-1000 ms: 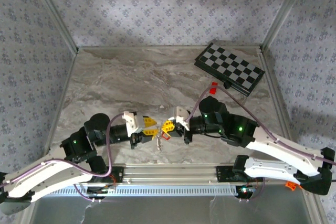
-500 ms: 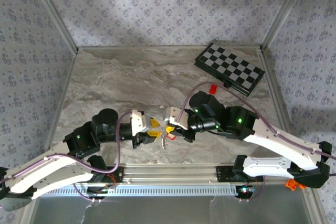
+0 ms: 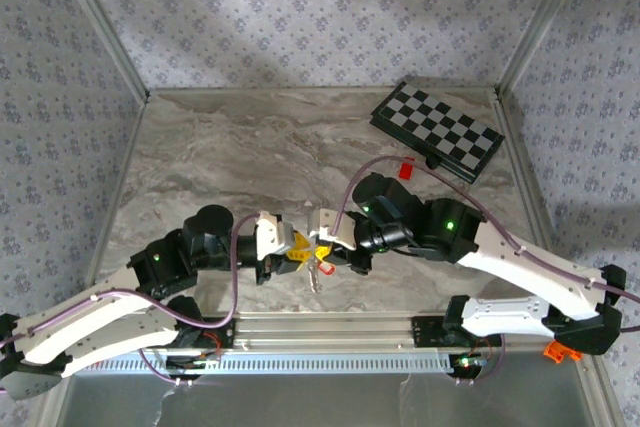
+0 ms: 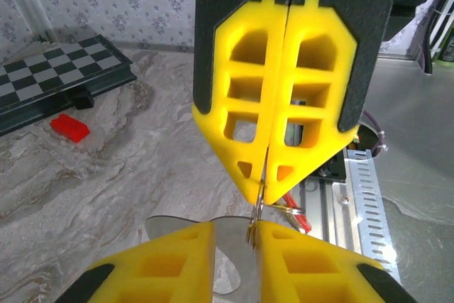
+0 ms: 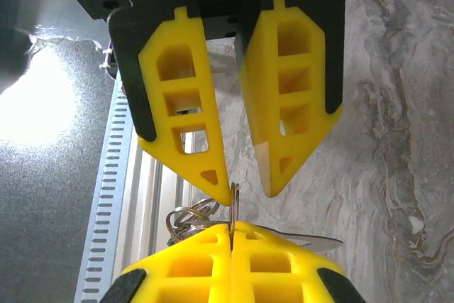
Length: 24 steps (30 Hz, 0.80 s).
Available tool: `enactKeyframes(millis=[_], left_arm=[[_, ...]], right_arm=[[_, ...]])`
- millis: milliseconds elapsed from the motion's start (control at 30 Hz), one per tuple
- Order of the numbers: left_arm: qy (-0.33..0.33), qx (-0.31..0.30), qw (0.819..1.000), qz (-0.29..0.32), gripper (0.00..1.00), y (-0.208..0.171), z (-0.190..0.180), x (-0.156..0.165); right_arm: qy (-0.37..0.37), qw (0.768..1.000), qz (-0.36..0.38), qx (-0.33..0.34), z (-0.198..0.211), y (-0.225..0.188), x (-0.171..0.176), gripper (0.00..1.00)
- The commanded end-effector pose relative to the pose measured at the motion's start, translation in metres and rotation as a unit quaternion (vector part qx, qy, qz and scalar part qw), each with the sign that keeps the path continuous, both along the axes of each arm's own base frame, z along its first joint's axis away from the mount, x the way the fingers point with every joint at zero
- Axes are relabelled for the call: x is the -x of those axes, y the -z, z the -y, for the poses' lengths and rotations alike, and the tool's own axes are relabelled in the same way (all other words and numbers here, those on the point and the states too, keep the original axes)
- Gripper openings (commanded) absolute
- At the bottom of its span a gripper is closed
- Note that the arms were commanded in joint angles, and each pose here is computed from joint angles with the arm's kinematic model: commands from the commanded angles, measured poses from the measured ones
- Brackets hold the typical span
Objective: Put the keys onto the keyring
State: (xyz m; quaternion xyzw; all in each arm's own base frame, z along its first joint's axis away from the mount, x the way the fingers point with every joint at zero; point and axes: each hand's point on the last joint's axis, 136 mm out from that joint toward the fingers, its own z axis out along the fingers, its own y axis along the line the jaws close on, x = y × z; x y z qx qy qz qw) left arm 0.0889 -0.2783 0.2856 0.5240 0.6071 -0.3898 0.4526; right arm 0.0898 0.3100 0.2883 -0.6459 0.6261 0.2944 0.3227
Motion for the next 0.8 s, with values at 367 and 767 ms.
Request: enactKeyframes(millis=[367,767], left_arm=[[0.027,0.034,0.999,0.023,0.01,-0.022,0.007,0.005],[0.017,0.112,0.992,0.051,0.0,-0.049,-0.002,0.008]], right_arm=[[-0.022,0.999,0.001,-0.033,-0.003,-0.017,0.007,0.0],[0.004,0.997,0.008,-0.077,-0.002,-0.016,0.0,0.16]])
